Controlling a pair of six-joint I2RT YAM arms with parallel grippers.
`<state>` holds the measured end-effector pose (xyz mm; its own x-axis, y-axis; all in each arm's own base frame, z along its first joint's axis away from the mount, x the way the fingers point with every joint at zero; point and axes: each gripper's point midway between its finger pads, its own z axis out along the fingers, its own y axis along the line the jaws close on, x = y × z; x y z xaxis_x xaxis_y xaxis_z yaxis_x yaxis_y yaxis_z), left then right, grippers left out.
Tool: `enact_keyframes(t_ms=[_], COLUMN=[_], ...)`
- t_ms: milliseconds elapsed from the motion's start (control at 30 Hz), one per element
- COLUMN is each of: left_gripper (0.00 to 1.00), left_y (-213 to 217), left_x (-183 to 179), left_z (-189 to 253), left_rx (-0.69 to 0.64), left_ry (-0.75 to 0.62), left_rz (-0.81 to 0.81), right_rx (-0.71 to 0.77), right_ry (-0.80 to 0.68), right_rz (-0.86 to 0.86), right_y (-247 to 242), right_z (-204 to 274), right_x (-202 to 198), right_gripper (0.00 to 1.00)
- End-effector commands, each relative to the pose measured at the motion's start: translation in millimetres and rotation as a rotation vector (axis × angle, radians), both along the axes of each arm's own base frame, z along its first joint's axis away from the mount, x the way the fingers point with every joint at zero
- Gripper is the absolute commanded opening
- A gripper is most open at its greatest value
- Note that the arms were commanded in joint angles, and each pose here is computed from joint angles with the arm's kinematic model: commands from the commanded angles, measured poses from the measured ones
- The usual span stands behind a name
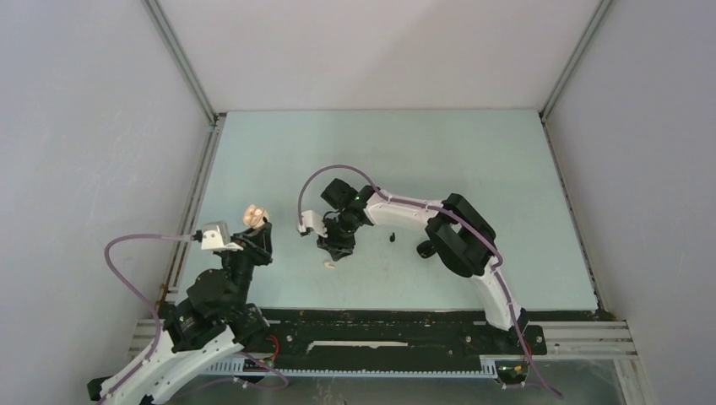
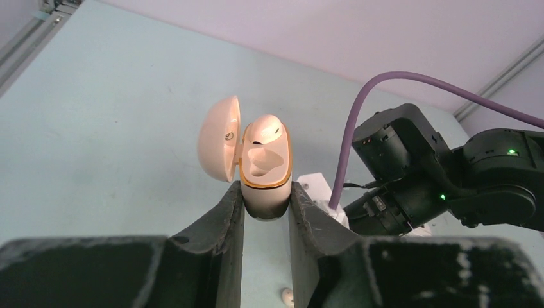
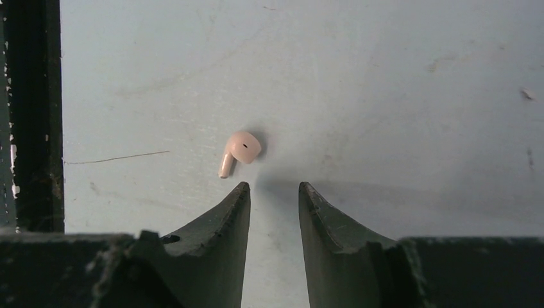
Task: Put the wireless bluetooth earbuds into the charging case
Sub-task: Pick up the right earbud from the center of the board.
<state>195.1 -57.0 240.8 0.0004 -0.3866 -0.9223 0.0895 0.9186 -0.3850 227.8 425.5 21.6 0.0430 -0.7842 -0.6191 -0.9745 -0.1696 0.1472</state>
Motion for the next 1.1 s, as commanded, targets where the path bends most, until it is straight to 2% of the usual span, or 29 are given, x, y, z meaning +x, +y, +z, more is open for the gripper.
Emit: enact_keyframes(t_ms=[0, 400, 800, 1067], left_gripper=[0.00, 0.00, 0.00, 0.00], left_y=[12, 13, 9, 10], left_x=[1, -1, 0, -1], left_z=[15, 16, 13, 12], left_rx=[0.066, 0.092, 0.085, 0.077], left_ry=[0.023, 0.035, 0.033, 0.028], left_rz=[0.058, 0.044, 0.032, 0.033], right_rx=[-0.004, -0.008, -0.025, 0.048], right_ry=[0.010, 0.101, 0.144, 0.110], right_rz=[0.060, 0.121, 0.132, 0.064], right_y=[7, 20, 12, 11], right_z=[-1, -7, -10, 19], right_x=[-9, -34, -40, -10], right_gripper=[0.37, 0.36, 0.33, 0.35])
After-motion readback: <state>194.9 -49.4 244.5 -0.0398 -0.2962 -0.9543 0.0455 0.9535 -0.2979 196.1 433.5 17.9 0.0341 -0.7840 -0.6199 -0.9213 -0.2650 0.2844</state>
